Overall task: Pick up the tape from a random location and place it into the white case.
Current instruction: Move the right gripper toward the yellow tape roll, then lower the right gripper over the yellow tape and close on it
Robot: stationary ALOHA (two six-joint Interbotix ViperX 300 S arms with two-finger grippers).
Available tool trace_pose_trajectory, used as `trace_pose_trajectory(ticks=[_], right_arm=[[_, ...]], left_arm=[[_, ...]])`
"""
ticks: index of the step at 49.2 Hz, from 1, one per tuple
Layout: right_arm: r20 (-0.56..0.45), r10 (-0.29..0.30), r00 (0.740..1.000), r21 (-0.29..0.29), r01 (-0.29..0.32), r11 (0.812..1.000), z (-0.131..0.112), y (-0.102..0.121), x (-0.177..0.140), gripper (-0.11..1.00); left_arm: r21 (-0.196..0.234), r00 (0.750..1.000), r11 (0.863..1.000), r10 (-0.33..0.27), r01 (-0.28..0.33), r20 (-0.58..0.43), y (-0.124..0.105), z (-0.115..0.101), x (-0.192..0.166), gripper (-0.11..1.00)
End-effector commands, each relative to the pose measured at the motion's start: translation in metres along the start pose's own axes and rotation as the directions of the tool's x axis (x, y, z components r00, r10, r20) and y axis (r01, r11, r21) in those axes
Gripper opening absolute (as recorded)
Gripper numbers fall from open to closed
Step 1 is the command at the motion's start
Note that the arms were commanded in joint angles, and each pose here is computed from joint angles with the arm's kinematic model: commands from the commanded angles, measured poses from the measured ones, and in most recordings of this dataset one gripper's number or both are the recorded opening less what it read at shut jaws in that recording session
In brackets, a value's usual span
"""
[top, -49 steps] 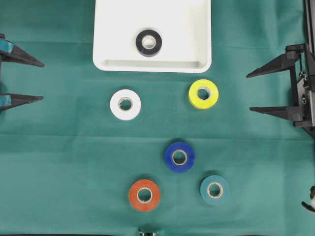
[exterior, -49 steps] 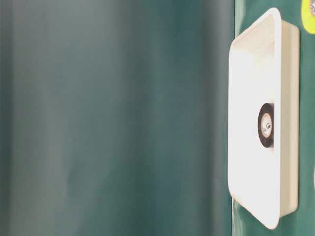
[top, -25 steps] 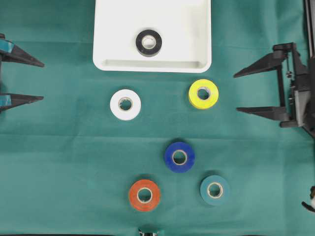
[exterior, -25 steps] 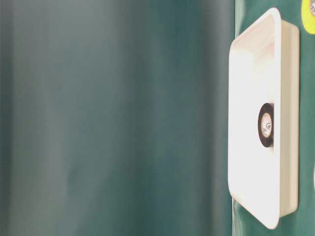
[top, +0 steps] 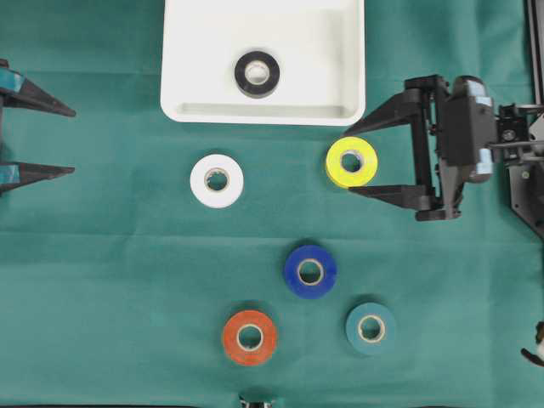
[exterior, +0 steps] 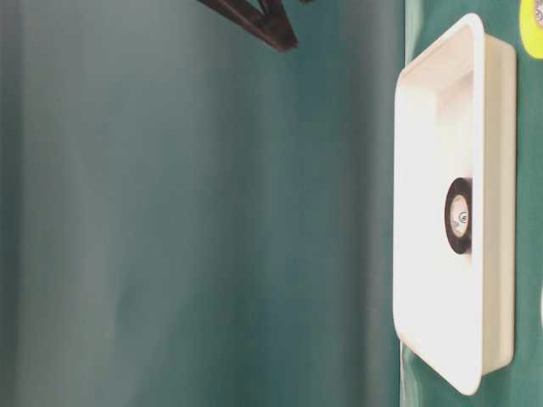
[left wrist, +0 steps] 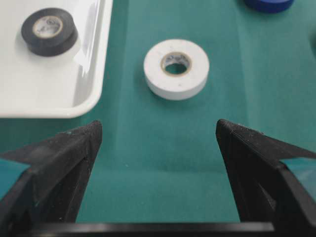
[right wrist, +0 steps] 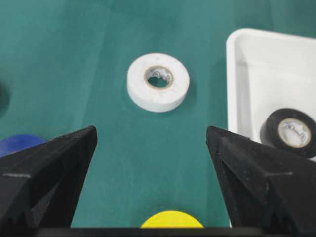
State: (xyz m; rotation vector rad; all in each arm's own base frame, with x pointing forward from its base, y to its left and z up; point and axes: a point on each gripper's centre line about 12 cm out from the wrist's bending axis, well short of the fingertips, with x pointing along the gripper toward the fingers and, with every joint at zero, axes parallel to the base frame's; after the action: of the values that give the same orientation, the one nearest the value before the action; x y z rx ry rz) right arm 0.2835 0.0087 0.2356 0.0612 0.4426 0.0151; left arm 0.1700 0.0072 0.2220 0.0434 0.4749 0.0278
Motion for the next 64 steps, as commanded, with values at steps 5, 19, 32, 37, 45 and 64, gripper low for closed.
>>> trace_pose_trajectory(ticks=[5,19,32,37,45,64], right_arm=[[0.010,-0.014,1.000,0.031,0.013,0.999,0.011,-0.004,0.001,0.89],[-0.187,-0.032,0.982,0.085,0.049,0.995,0.001,-0.006,0.000,0.89],[-0.394,-0.053,0.917,0.099,0.100,0.990,0.001,-0.009,0.010,0.89],[-0.459,-0.058,0.886,0.093,0.113,0.989,0.002,-0.009,0.017,0.89],[-0.545,-0.063,0.836,0.085,0.130,0.988,0.001,-0.010,0.026,0.89],[-0.580,-0.065,0.812,0.081,0.137,0.987,0.004,-0.010,0.030,0.89]], left_arm=[[-0.004,1.000,1.000,0.001,-0.001,0.005,0.001,0.006,-0.001,0.93],[-0.004,1.000,1.000,0.001,-0.001,0.005,0.001,0.006,-0.001,0.93],[-0.004,1.000,1.000,0.001,-0.001,0.009,0.001,0.006,-0.001,0.93],[-0.004,1.000,1.000,0.001,-0.001,0.009,0.001,0.006,-0.001,0.93],[-0.004,1.000,1.000,0.001,-0.001,0.008,0.001,0.006,-0.001,0.93],[-0.004,1.000,1.000,0.001,-0.001,0.009,0.001,0.006,-0.001,0.93]])
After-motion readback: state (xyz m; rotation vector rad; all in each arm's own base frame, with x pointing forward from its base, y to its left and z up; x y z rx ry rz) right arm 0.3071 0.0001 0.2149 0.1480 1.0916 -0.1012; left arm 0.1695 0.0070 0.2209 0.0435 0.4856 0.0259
